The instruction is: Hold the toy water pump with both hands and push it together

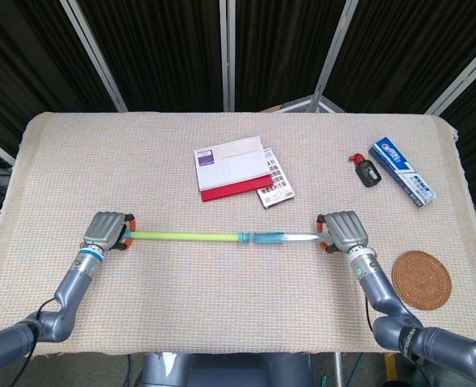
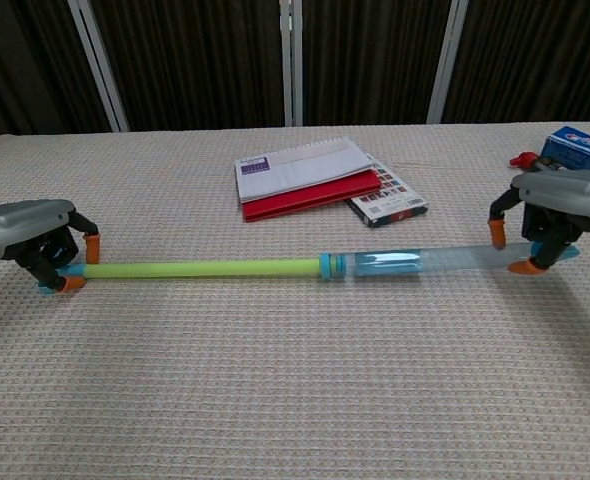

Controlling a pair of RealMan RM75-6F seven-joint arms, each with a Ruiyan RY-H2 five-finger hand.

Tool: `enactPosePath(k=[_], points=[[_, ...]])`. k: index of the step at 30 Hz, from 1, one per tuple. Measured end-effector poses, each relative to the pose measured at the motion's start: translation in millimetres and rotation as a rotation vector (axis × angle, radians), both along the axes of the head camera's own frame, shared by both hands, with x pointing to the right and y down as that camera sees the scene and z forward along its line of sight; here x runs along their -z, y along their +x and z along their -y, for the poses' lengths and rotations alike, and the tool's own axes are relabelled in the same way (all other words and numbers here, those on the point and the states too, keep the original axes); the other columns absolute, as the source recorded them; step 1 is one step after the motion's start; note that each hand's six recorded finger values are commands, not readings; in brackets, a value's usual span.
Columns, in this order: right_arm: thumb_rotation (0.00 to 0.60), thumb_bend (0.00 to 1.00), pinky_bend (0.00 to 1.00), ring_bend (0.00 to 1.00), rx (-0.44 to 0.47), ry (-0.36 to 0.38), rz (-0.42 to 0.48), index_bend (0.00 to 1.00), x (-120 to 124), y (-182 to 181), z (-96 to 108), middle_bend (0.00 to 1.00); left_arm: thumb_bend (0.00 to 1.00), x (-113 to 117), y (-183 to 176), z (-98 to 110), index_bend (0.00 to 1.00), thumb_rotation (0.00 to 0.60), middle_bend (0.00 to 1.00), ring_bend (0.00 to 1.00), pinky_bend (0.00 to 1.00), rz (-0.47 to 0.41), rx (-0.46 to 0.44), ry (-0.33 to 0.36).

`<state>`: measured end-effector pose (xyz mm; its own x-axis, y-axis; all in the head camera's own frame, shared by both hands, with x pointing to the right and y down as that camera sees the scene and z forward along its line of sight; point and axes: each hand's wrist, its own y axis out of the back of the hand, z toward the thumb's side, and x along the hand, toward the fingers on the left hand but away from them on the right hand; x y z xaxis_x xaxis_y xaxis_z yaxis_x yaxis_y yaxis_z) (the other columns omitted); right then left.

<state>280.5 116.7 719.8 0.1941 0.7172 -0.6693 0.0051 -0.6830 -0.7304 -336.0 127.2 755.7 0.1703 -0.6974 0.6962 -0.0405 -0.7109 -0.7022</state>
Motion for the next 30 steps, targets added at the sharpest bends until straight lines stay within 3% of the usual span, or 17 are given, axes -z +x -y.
enactPosePath(k=[17,30], points=[[0.600,0.40,1.00,1.00,-0.013,0.000,0.077,0.67,17.1,-25.1,3.0,1.00,0.40,22.1,27.7,11.4,0.71,0.600,0.83,0.80,1.00,-0.114,0.050,0.035],[0.600,0.40,1.00,1.00,0.007,-0.004,0.101,0.67,21.2,-58.2,7.0,1.00,0.40,26.6,61.7,15.1,0.72,0.600,0.83,0.80,1.00,-0.151,0.026,0.028]])
